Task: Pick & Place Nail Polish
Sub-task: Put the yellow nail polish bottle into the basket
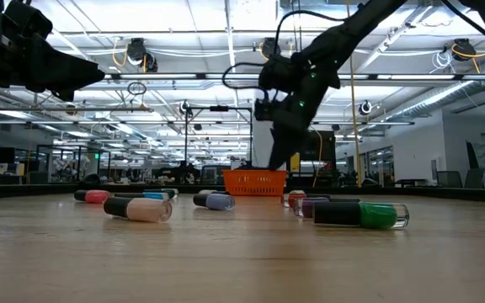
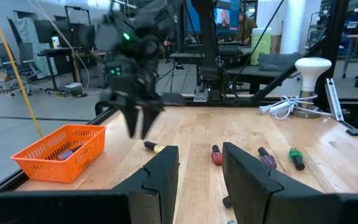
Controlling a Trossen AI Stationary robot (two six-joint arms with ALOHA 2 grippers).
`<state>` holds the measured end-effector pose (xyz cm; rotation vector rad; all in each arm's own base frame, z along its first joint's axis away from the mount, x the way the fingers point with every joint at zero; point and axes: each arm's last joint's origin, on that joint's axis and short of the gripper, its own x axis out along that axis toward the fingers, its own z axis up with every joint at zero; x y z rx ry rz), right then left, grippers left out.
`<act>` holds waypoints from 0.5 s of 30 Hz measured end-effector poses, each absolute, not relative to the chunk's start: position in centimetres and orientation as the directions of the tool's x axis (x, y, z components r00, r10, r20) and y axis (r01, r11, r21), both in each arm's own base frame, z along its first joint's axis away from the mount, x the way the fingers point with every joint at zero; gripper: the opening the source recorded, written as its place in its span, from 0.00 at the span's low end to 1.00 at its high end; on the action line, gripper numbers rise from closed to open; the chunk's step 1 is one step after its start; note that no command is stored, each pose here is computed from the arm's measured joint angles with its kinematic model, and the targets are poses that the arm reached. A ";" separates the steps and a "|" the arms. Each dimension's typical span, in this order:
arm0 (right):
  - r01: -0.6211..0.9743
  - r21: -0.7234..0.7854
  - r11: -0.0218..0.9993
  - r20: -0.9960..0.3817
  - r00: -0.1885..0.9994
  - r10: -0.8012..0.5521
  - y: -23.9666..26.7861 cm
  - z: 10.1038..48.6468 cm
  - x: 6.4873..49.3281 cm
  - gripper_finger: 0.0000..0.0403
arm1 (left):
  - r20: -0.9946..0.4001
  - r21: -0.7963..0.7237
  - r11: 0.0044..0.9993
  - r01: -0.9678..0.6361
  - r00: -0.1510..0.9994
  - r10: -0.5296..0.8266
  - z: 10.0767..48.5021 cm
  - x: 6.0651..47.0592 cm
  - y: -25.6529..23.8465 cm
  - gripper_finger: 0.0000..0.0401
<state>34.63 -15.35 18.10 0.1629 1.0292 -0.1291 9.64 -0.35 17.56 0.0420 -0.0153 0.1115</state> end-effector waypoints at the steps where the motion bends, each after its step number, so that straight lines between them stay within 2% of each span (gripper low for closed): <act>1: 0.161 0.070 0.984 -0.870 0.492 -0.018 -14.8 17.5 34.5 0.26 | 0.018 0.041 0.993 -0.112 0.994 0.111 17.6 9.6 -0.4 0.31; 6: 0.121 0.070 0.990 -0.899 0.438 0.010 -13.6 15.5 33.5 0.26 | 0.017 0.041 0.993 -0.111 0.994 0.111 17.6 9.6 -0.4 0.31; 15: 0.219 0.123 0.968 -0.912 0.409 0.024 -13.3 13.6 32.2 0.26 | 0.017 0.041 0.993 -0.112 0.994 0.111 17.6 9.6 -0.4 0.31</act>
